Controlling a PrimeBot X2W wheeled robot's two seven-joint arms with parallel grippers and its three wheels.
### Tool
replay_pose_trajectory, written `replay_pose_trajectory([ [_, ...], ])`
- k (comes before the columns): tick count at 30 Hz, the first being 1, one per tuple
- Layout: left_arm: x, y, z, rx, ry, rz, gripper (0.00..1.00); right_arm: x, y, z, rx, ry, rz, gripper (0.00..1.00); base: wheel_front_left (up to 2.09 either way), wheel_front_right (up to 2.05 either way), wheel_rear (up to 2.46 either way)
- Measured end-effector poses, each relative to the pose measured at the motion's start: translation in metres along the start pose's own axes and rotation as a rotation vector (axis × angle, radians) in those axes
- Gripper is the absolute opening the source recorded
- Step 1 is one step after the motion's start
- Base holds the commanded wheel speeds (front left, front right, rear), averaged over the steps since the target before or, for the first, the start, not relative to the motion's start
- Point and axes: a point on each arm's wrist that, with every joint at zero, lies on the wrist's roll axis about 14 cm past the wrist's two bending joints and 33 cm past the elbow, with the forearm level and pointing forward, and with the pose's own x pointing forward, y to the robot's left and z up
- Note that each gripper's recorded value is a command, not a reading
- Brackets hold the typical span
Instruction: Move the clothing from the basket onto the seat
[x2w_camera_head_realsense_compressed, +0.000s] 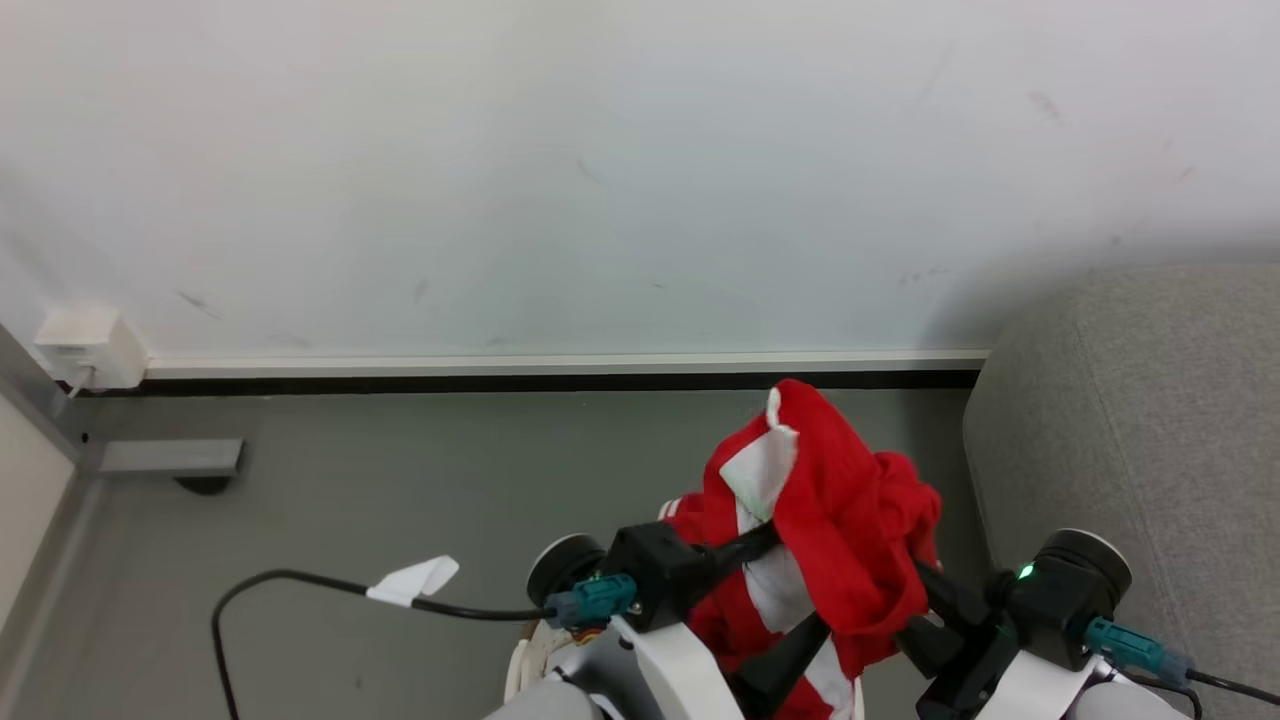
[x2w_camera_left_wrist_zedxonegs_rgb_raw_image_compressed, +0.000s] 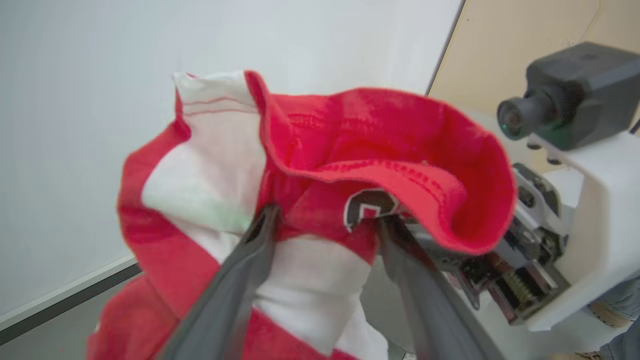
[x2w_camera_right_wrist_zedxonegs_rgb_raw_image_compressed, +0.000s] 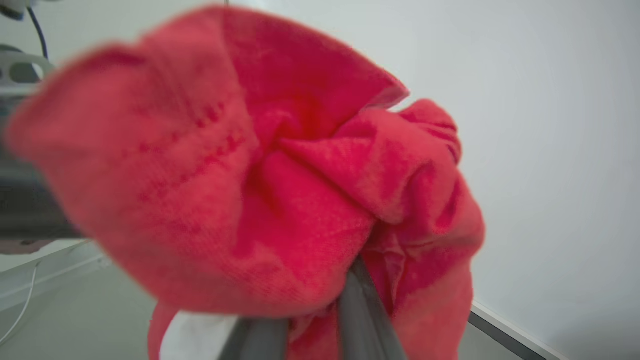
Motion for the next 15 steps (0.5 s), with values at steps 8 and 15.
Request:
replay_pose_trajectory([
  [8, 0.003, -0.001, -0.005, 0.007, 0.011, -0.004, 1.00, -0.012, -0.013, 0.001, 0.007, -0.016, -0.067, 0.00, 0.00, 0.00, 0.00],
  [15, 0.007, -0.002, -0.008, 0.015, 0.016, -0.015, 1.00, -0.028, -0.031, 0.005, 0.005, -0.034, -0.149, 0.00, 0.00, 0.00, 0.00],
])
